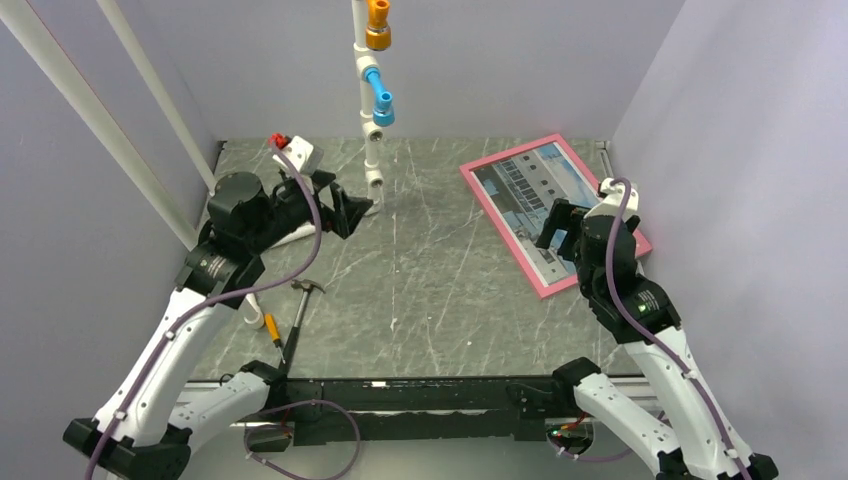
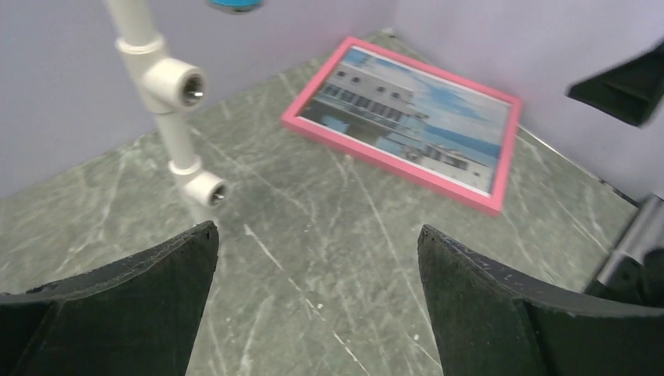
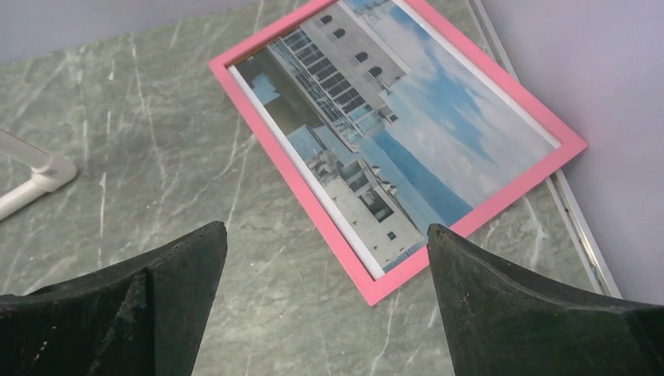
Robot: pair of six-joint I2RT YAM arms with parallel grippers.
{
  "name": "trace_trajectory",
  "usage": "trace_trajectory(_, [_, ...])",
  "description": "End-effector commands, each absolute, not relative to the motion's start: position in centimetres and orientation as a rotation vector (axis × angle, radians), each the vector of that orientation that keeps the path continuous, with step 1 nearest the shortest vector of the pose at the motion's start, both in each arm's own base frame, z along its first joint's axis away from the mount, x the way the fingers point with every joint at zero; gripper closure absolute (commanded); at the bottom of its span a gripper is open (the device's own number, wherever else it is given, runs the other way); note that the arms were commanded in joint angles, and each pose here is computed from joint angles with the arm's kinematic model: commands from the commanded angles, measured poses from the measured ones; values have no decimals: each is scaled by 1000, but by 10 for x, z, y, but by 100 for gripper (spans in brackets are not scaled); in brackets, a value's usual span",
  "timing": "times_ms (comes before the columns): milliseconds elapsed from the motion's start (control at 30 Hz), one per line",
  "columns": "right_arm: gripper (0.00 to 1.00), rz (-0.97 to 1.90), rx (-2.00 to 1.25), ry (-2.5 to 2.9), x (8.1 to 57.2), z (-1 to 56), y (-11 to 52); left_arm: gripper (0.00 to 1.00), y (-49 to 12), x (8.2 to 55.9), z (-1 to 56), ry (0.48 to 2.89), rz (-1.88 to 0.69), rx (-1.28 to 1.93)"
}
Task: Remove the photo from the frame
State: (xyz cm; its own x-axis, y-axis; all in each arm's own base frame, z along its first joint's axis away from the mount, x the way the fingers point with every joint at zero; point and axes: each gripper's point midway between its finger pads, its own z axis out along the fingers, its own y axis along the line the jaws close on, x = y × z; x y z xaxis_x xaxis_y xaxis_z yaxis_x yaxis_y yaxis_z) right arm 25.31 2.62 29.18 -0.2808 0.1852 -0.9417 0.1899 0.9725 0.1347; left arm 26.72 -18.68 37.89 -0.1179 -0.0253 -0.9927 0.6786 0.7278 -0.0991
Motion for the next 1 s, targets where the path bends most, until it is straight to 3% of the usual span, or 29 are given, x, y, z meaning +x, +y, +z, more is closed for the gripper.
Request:
trace_trajectory(0, [0,-68,315,1874,257,290,18,1,-168,292,412,1541,-537,391])
trace_trajectory(200, [0,-141,285,1970,268,270,21,1,-171,305,408,1499,-532,367])
trace_trajectory(467, [1,-45,52,2077,295,225,61,1,-185,301,353,1577,-588,452])
trace_trajectory(667, [14,-93,-117,2231,331,171,83,1,-195,298,334,1634,-628,478])
trace_trajectory(800, [28,-62,-151,2340,355,138,78,1,-201,297,329,1641,-633,497])
trace_trajectory(967, [36,1,-185,2412,370,115,74,1,-214,292,323,1655,-666,545])
